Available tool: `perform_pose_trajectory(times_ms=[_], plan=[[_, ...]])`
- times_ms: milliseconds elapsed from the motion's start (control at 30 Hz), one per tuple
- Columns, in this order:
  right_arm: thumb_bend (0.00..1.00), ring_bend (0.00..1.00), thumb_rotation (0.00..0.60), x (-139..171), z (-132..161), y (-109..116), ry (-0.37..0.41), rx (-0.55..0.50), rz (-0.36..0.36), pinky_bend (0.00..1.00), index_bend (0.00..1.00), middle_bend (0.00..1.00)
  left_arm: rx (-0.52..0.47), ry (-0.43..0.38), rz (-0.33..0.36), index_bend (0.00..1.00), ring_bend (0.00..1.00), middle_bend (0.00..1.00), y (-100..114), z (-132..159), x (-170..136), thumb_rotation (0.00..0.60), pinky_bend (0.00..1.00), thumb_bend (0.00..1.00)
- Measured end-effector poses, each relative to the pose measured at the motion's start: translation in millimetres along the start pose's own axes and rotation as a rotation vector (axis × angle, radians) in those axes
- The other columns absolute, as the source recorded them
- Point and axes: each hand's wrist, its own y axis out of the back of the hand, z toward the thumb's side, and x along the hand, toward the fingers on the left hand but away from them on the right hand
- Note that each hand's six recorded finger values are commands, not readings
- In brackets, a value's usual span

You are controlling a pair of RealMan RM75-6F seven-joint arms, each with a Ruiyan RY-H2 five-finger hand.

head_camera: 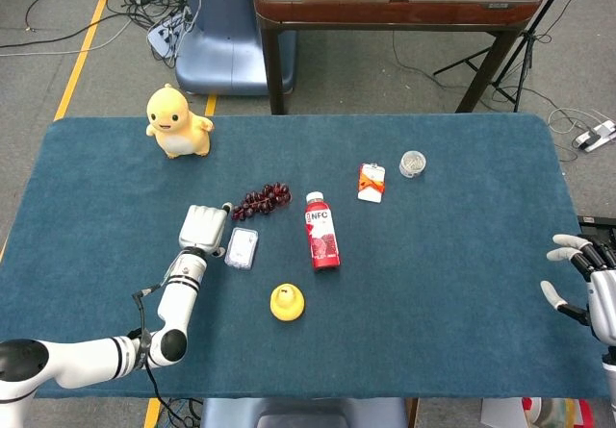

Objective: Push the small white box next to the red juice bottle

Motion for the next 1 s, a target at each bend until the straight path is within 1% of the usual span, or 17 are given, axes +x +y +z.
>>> perform_pose_trajectory(times_ms=[267, 533, 1000], plan=[[0.21, 0.21, 0.600, -0.3, -0.6, -0.2, -0.002, 0.003, -0.001, 0.37, 0.44, 0.31, -0.007, -0.013, 0.007, 0.23, 0.98, 1.00, 0.2, 11.8, 0.4, 0.600, 1.00, 0.11], [0.21, 0.21, 0.600, -0.1, -1.5, 1.7, -0.004, -0.001, -0.005, 0.37, 0.44, 0.31, -0.008, -0.029, 0.022, 0.23, 0.99, 1.00, 5.0, 26.9, 1.4, 0.600, 1.00, 0.11], [0.21, 0.21, 0.600, -0.3, -2.2, 2.0, -0.004, -0.004, -0.003, 0.37, 0.44, 0.31, -0.023, -0.066, 0.030, 0.23, 0.99, 1.00, 9.8, 48.4, 0.4, 0.600, 1.00, 0.11]])
